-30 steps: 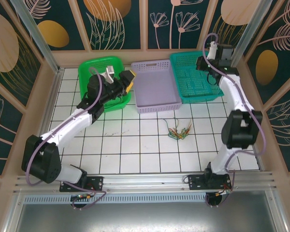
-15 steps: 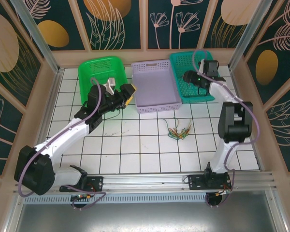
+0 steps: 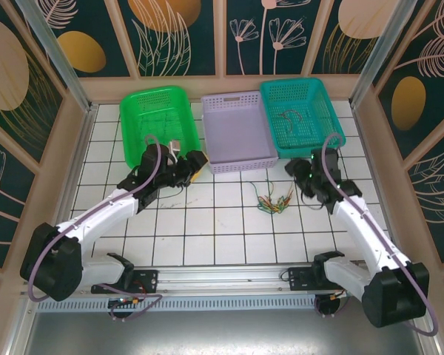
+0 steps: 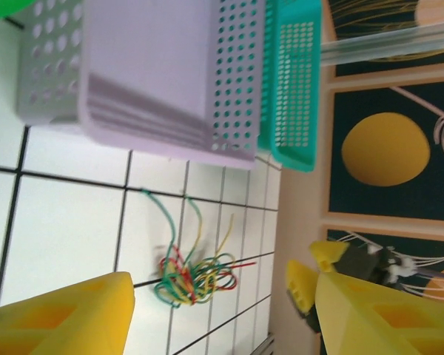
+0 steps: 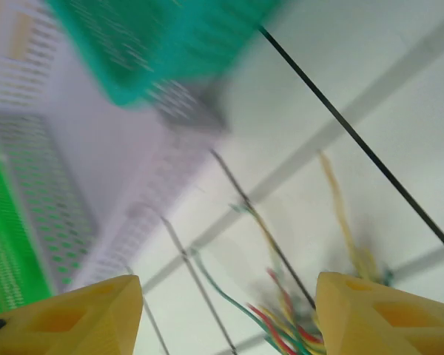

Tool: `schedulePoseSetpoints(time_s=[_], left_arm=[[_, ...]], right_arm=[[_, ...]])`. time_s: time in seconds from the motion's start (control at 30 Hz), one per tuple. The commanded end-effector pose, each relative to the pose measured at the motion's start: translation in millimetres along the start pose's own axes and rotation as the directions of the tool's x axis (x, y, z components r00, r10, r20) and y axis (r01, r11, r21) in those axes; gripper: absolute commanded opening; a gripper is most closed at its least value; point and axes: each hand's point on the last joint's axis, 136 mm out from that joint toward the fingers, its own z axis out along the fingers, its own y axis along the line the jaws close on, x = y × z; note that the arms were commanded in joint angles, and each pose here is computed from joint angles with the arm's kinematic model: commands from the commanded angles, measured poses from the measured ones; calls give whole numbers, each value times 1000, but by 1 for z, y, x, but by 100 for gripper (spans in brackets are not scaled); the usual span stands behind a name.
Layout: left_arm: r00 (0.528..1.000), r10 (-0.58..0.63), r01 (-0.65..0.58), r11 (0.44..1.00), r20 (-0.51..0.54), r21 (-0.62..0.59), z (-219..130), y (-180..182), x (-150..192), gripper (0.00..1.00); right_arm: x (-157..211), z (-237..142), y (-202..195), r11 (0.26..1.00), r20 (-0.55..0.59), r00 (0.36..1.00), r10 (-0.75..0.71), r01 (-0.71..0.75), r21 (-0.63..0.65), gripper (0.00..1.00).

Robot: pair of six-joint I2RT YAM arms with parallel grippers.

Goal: Untangle the cables

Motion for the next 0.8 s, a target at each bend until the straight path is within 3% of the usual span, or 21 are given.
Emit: schedulePoseSetpoints(time_s=[0.0,0.17,0.33,0.43,0.53,0.77], left_arm=[[999,21,-23,999,-50,-41,3,17,17,64],[997,28,-32,998,-72,-51,3,22,26,64],[998,27,-29,999,-62,-43,-2,20,27,63],[998,23,-26,999,-63,-46,-5,23,30,62],[998,18,-21,998,-66,-53,-8,28,33,61],[992,20,-26,999,-124,-45,-7,26,44,64]], right_arm=[[40,17,-36,987,-138,980,142,-130,89,65],[56,43,-58,985,-180,974,138,-115,131,64],[63,65,-64,983,-203,966,161,-138,122,49],[68,70,-66,985,-217,965,146,-122,124,30],[69,62,-62,990,-216,971,101,-76,121,0],[80,14,-16,999,-198,980,28,-35,-30,0]])
